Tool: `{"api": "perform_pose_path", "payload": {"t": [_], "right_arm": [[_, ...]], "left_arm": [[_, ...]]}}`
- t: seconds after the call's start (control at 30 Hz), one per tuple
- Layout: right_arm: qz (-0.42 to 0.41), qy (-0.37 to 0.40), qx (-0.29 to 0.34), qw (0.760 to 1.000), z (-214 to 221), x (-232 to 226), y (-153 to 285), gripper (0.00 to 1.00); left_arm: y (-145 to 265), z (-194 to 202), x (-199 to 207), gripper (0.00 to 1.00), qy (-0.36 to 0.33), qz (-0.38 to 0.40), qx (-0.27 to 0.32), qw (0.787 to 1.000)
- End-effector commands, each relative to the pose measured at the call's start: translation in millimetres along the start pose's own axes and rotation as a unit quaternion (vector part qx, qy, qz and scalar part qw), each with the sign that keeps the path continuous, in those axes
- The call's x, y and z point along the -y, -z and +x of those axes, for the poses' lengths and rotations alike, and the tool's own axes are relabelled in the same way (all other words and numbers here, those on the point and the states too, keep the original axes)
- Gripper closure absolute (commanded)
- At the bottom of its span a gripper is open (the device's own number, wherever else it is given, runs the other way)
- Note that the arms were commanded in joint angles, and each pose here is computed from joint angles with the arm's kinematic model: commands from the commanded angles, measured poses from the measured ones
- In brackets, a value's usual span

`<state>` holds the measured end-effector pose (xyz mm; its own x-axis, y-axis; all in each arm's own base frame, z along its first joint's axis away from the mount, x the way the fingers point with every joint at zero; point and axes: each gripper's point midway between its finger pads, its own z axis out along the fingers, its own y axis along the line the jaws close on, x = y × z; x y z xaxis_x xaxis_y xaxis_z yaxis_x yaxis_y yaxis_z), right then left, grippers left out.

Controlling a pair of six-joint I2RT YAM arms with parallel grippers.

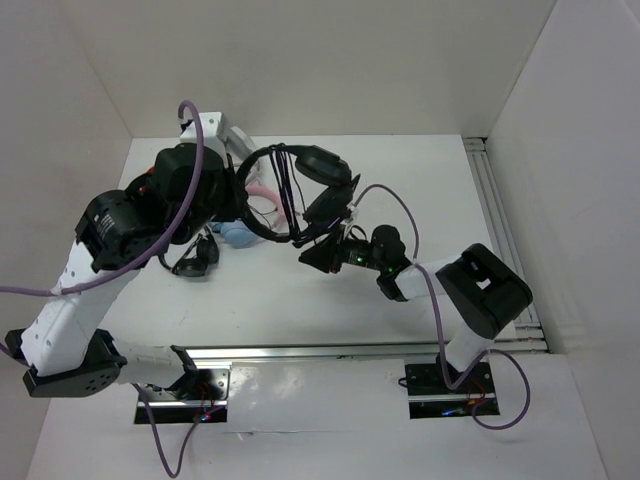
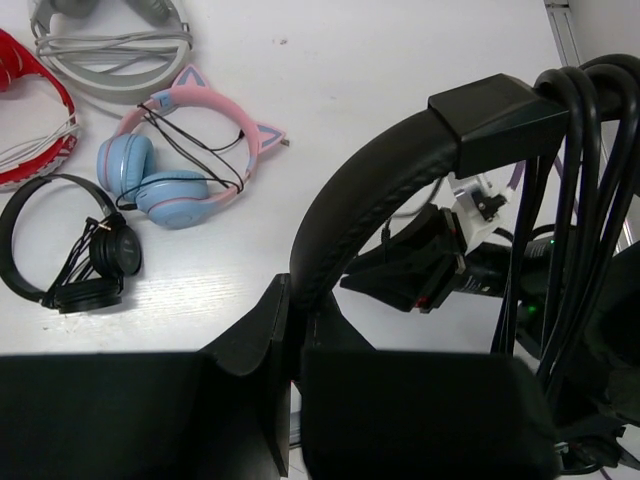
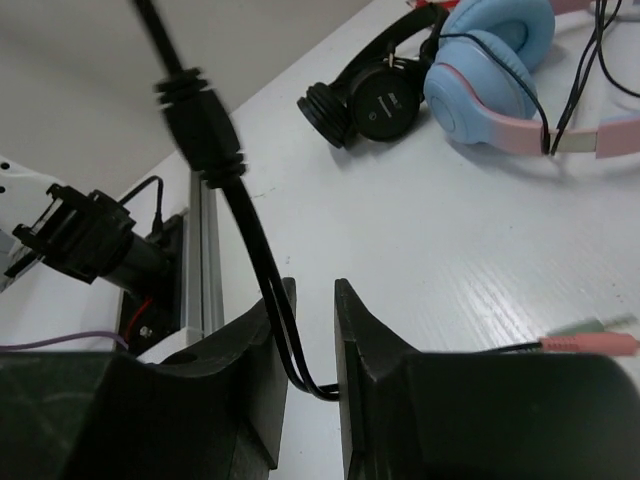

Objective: Wrap the headphones

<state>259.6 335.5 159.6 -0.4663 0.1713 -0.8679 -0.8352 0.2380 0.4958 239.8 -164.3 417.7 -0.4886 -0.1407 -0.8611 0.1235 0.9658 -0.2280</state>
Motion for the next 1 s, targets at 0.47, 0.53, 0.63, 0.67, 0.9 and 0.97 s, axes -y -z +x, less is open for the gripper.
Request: {"api": "perform_pose_path", "payload": {"t": [0.47, 0.53, 0.63, 0.67, 0.9, 0.97], "right_arm": [[-0.032, 0.005, 0.024, 0.999, 16.4, -3.1, -9.5, 0.88], [-0.041, -0.007, 0.02, 0.999, 20.0, -7.9, -10.7, 0.83], [-0.057, -0.009, 0.027, 0.998, 16.4, -15.6, -13.7, 0.64], [-0.064, 0.002, 0.038, 0.997, 9.0, -20.2, -13.6, 0.51], [-0.019, 0.028, 0.036, 0.999, -8.4, -8.0, -21.3, 0.2], [0.018, 0.047, 0.046, 0.998, -20.9, 0.7, -25.9, 0.2]], "left_arm": [[14.0, -44.2, -6.1, 1.0, 0.071, 0.025, 0.071, 0.995], [7.9, -38.8, -3.4, 1.0, 0.064, 0.031, 0.061, 0.996], [6.6, -36.4, -4.0, 1.0, 0.064, 0.03, 0.06, 0.996], [6.5, -36.4, -4.0, 1.0, 0.064, 0.03, 0.06, 0.996], [2.7, -29.3, 3.3, 1.0, 0.06, 0.047, 0.046, 0.996], [2.0, -26.2, 4.3, 1.0, 0.064, 0.05, 0.043, 0.996]]}}
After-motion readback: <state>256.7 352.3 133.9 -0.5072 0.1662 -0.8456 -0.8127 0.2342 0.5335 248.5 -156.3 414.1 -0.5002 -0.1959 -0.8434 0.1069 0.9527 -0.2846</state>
